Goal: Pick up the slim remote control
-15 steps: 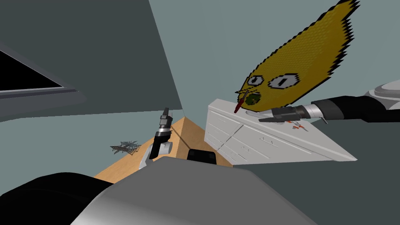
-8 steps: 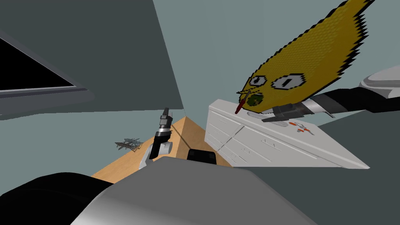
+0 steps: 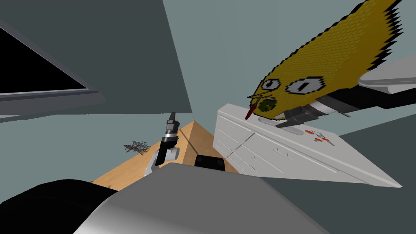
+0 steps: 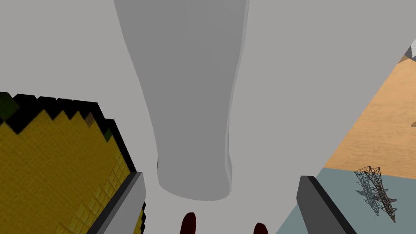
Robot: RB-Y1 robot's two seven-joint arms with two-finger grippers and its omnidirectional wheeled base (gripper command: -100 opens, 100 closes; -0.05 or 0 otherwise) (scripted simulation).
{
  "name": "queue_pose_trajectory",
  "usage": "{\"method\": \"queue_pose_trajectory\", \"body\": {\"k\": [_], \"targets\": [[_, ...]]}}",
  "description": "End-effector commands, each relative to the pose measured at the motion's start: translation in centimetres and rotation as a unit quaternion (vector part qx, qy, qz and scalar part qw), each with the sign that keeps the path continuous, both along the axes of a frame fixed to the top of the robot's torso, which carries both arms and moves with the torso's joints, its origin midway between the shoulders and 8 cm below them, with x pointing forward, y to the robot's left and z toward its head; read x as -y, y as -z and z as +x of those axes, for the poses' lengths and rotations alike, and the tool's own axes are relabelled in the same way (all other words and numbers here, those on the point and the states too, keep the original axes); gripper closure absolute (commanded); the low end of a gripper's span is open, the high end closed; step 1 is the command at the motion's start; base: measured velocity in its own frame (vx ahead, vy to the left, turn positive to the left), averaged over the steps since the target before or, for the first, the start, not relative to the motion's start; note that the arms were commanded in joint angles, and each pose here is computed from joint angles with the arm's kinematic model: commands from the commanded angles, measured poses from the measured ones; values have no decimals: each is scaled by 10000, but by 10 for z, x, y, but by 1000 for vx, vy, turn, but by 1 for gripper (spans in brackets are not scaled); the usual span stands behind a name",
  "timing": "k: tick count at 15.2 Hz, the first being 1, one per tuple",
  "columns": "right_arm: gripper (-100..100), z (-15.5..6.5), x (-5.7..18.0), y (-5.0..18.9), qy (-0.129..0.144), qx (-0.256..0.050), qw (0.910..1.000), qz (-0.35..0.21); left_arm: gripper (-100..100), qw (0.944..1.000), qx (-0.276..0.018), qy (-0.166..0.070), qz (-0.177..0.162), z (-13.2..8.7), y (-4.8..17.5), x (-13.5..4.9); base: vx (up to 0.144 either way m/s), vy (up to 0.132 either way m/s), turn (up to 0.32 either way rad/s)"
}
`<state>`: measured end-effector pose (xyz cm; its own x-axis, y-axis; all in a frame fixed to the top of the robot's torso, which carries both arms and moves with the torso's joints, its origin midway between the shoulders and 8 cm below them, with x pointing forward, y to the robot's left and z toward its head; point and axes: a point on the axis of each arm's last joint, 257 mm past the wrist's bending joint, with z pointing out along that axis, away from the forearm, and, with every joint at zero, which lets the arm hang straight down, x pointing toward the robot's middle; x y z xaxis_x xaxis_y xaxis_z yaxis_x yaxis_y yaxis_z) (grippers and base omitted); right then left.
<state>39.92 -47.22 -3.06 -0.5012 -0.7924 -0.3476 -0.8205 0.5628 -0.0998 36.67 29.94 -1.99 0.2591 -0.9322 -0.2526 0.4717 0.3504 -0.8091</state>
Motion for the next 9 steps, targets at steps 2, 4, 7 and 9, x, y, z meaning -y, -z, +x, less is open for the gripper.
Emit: {"method": "queue_pose_trajectory", "body": {"k": [2, 4, 7, 9], "targets": [[-100, -5, 10, 6, 1, -287, 9991, -318, 0, 10000, 0, 0, 0, 0, 0, 0, 24, -61, 78], [-100, -5, 10, 9, -129, -197, 9994, -240, 0, 10000, 0, 0, 0, 0, 0, 0, 35, -3, -44], [-100, -8, 11, 13, -254, -190, 9992, -248, 0, 10000, -1, -1, -1, 0, 0, 0, 114, 80, -193], [-100, -11, 13, 17, -379, -182, 9988, -254, 0, 10000, -1, -1, -1, 0, 0, 0, 101, 89, -171]]}}
